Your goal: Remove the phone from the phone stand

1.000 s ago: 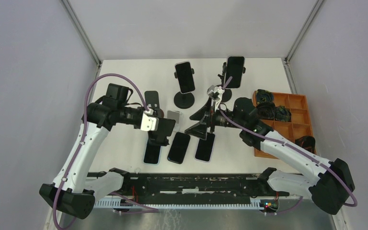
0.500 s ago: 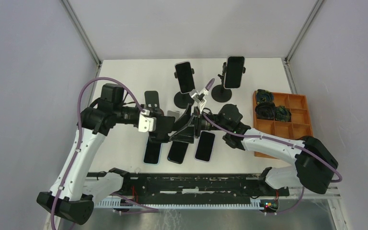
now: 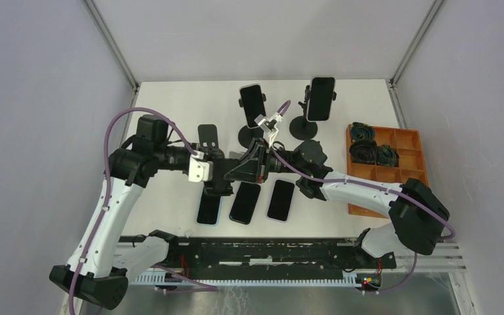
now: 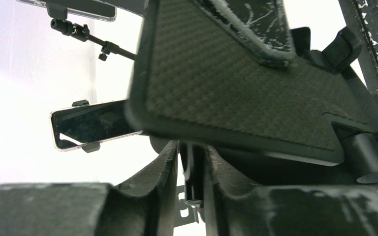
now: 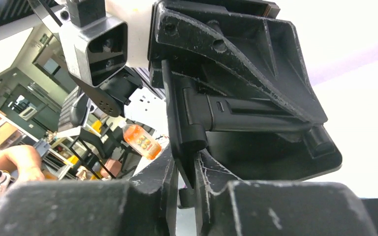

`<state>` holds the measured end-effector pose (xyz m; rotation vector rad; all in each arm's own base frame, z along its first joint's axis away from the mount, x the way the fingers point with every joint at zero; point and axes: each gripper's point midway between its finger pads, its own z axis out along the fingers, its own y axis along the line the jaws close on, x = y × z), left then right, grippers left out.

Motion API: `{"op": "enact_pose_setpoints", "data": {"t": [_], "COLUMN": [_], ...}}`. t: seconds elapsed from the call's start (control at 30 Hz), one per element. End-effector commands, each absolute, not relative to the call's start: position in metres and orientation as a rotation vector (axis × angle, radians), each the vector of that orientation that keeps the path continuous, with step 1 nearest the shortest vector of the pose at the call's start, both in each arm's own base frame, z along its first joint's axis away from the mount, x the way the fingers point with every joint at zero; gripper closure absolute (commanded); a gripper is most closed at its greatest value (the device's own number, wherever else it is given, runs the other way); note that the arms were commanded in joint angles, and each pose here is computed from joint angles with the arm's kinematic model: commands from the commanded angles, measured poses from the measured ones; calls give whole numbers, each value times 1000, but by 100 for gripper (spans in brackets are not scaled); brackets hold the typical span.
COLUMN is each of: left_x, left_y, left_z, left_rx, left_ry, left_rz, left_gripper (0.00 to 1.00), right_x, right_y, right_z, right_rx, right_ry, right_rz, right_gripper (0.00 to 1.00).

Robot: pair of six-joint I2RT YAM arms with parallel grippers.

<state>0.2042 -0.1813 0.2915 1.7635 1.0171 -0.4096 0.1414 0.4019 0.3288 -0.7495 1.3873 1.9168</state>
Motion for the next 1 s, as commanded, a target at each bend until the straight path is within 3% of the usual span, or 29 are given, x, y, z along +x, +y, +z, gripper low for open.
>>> {"op": "enact_pose_setpoints", "data": {"t": [0.0, 0.03, 0.07, 0.1, 0.13, 0.27, 0.47, 0.6, 0.97], "left_x": [205, 205, 206, 206, 207, 214, 224, 233, 234], "left_y": [-183, -183, -183, -182, -182, -179, -179, -181, -176], "left_z": [299, 298, 297, 296, 296, 291, 293, 301, 302], "left_rx": [1749, 1749, 1749, 1750, 1750, 1747, 1717, 1660, 1644], "left_ry": [985, 990, 992, 998, 1004, 1060, 1130, 1179, 1203], "left_rz": [-399, -398, -396, -394, -391, -381, -396, -411, -369], "left_gripper": [64, 58, 39, 10, 1, 0, 0, 0, 0], "right_x": [137, 140, 141, 144, 149, 168, 237, 266, 315], "right_y": [393, 390, 386, 380, 374, 344, 283, 246, 203], "right_z": [361, 358, 356, 353, 349, 320, 218, 166, 121], "right_rx": [-773, -771, -770, -769, -763, -779, -802, -731, -558], "right_ry": [1235, 1247, 1255, 1262, 1275, 1376, 1751, 1930, 1998], "right_rz": [1917, 1900, 1884, 1863, 1843, 1710, 1117, 876, 741], "right_gripper": [89, 91, 95, 97, 99, 100, 100, 100, 100]}}
